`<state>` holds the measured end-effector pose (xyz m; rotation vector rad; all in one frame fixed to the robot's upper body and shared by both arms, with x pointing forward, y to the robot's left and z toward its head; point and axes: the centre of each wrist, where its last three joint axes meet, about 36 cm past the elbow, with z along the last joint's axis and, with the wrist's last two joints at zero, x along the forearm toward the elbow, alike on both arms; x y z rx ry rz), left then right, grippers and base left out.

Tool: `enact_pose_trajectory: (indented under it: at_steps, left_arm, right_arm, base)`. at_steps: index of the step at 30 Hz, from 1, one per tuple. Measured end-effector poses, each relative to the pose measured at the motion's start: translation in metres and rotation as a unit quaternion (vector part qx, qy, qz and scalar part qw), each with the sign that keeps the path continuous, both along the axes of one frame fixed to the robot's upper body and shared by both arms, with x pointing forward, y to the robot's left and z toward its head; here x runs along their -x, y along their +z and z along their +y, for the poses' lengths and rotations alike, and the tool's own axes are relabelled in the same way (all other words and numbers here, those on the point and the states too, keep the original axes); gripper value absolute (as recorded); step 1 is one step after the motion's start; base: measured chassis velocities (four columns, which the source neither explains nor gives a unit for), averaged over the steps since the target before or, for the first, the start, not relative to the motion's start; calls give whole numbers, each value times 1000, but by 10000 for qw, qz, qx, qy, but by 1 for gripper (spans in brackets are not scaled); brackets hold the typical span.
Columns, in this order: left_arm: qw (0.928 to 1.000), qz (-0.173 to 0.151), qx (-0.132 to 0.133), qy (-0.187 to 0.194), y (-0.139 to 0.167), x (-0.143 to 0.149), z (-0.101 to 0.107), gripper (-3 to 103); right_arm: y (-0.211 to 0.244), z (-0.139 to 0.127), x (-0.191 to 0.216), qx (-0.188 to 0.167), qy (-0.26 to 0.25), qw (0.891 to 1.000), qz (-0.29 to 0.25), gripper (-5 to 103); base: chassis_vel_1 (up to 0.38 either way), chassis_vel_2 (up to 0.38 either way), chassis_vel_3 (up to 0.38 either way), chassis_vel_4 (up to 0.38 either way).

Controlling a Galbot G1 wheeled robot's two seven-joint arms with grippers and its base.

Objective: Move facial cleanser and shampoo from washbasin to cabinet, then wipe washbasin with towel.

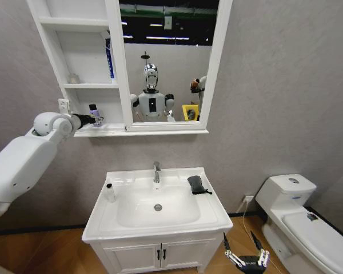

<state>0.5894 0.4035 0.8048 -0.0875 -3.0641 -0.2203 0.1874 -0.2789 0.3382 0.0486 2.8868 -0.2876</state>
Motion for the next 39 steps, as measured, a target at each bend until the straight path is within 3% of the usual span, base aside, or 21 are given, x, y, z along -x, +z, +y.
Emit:
enact_pose_trajectory:
  at_steps: [4,8,10,11,14,15,17,18,19,21,22,24,25,29,31,35,39]
  left_arm:
    - [9998,-64,-98,-186,-18,31,2,99]
    - [9987,-160,-152,-455,-36,57,-1,100]
    - [9957,-519,-228,-738,-53,83,-10,100]
    - [9957,-519,-228,-738,-53,83,-10,100]
    - [9884,-1205,-411,-827,-115,108,-29,100]
    - [9884,-1205,-411,-827,-115,108,-29,100]
    - [9875,-1340,-394,-735,-150,117,-38,100]
    - [9892,-1276,-321,-648,-177,126,-43,100]
    - [9892,-1276,-321,-648,-177,126,-43,100]
    - [9936,-994,-225,-485,-220,142,-46,100]
    - [9936,-994,-225,-485,-220,142,-46,100]
    - [9972,-667,-176,-282,-275,156,-46,101]
    - [9972,-667,-176,-282,-275,156,-46,101]
    - [9995,-292,56,52,-335,159,-48,99]
    - [9997,-209,106,92,-345,159,-50,99]
    - [9993,163,249,221,-392,152,-58,98]
    - [9987,306,303,260,-408,144,-62,98]
  right_arm:
    - [0,1,-1,11,16,10000,12,100]
    - [0,2,-2,2,18,10000,26,100]
    - [1,4,-4,-16,22,10000,26,100]
    - [1,4,-4,-16,22,10000,26,100]
    - [0,9,-6,-99,2,9999,21,100]
    - [0,9,-6,-99,2,9999,21,100]
    - [-1,11,-5,-125,2,9999,33,100]
    - [0,11,-5,-122,8,9999,43,100]
    - [0,11,-5,-122,8,9999,43,100]
    - [1,10,-4,-106,21,9999,42,100]
    - [1,10,-4,-106,21,9999,42,100]
    - [1,9,-4,-85,29,10000,41,100]
    - [1,9,-4,-85,29,10000,41,100]
    - [1,7,-3,-71,28,10000,57,100]
    - [1,7,-2,-64,26,10000,57,100]
    - [0,3,-1,-59,-23,10000,38,100]
    - [-2,3,0,-61,-30,10000,38,100]
  base:
    - [0,0,0,0]
    - [0,0,0,0]
    - [0,0,0,0]
    - [0,0,0,0]
    - [0,0,0,0]
    - [0,0,0,0]
    - [0,0,0,0]
    - [0,0,0,0]
    - [0,0,0,0]
    - [0,0,0,0]
    - [0,0,0,0]
    - [0,0,0,0]
    - [0,0,0,0]
    - [0,0,0,0]
    - [0,0,0,0]
    - [0,0,0,0]
    - [0,0,0,0]
